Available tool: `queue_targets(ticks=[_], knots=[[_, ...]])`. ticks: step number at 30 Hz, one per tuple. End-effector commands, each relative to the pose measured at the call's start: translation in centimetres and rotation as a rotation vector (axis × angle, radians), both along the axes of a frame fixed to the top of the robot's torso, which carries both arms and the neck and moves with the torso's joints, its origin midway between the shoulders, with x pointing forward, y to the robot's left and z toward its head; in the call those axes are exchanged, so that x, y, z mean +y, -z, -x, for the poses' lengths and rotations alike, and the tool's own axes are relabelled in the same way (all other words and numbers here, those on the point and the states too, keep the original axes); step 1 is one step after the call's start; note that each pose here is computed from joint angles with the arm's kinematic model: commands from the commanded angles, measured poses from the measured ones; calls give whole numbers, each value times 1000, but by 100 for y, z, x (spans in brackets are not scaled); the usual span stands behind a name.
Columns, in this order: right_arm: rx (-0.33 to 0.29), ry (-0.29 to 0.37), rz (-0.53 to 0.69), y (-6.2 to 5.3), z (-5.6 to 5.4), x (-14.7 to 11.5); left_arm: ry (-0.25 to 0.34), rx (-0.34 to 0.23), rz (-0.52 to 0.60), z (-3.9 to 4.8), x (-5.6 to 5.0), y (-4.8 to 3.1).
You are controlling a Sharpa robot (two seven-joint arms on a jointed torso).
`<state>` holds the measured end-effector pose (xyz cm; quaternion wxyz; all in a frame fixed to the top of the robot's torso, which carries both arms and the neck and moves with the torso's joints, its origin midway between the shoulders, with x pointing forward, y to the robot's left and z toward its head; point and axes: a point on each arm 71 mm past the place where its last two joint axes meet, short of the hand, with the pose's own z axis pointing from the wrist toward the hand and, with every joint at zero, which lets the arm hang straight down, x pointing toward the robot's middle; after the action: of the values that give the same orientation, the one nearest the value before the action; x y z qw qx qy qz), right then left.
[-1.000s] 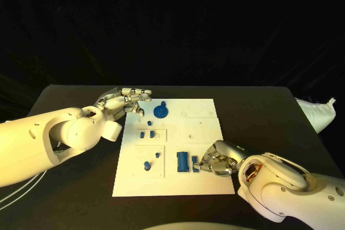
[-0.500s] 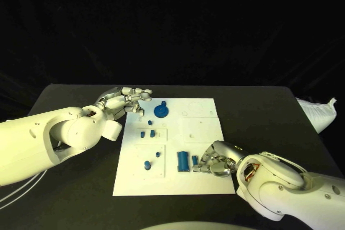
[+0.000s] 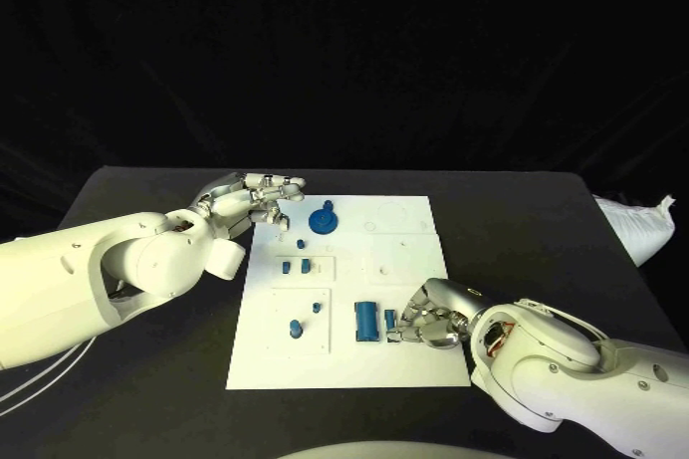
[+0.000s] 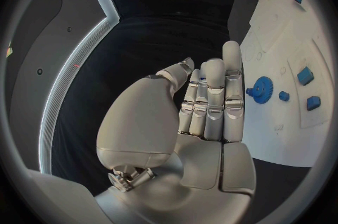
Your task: Assemble the parts on the task board
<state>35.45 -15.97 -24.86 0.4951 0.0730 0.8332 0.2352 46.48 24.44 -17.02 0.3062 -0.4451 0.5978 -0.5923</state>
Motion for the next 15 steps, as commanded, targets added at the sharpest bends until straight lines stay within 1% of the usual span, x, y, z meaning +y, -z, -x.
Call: queue_targets(ticks=[1,10,15], knots=[[5,-13,32,47,-11,-12,17,-8,7,7,-16,-11],[-20,-13,0,13,-3,4,17,-8,7,6,-13,-11],[-22,-7,-54,-17,1,-34,17,-8,7,2,-14,-6]])
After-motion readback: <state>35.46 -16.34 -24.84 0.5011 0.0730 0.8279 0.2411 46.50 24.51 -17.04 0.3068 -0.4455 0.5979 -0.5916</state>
